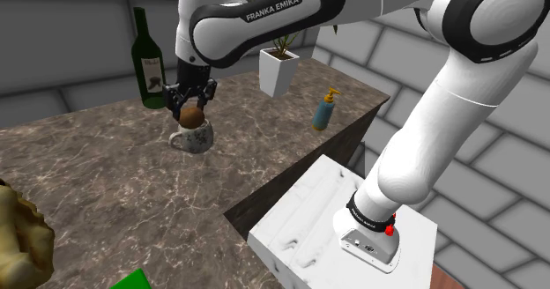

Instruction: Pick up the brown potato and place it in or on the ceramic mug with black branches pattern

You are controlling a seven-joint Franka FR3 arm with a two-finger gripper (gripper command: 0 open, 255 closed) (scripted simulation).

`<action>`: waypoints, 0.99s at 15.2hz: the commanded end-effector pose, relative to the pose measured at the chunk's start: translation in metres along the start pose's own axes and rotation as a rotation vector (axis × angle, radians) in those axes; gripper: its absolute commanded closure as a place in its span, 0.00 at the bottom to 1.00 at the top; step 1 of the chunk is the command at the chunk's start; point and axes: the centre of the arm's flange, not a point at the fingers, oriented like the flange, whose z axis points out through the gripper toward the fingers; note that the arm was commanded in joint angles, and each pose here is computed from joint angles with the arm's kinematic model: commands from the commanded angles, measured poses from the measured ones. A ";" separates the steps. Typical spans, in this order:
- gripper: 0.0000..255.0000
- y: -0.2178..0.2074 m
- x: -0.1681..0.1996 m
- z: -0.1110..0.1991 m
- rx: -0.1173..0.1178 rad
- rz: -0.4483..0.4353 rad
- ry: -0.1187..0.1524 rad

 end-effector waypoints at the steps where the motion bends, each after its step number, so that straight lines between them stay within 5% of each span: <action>1: 1.00 0.002 -0.002 0.006 -0.004 0.002 -0.011; 5: 1.00 0.002 -0.002 0.006 -0.004 0.002 -0.011; 6: 0.00 0.002 -0.002 0.006 -0.004 0.002 -0.011; 11: 0.00 0.002 -0.002 0.006 -0.004 0.002 -0.011; 15: 0.00 0.002 -0.002 -0.044 -0.004 0.002 -0.011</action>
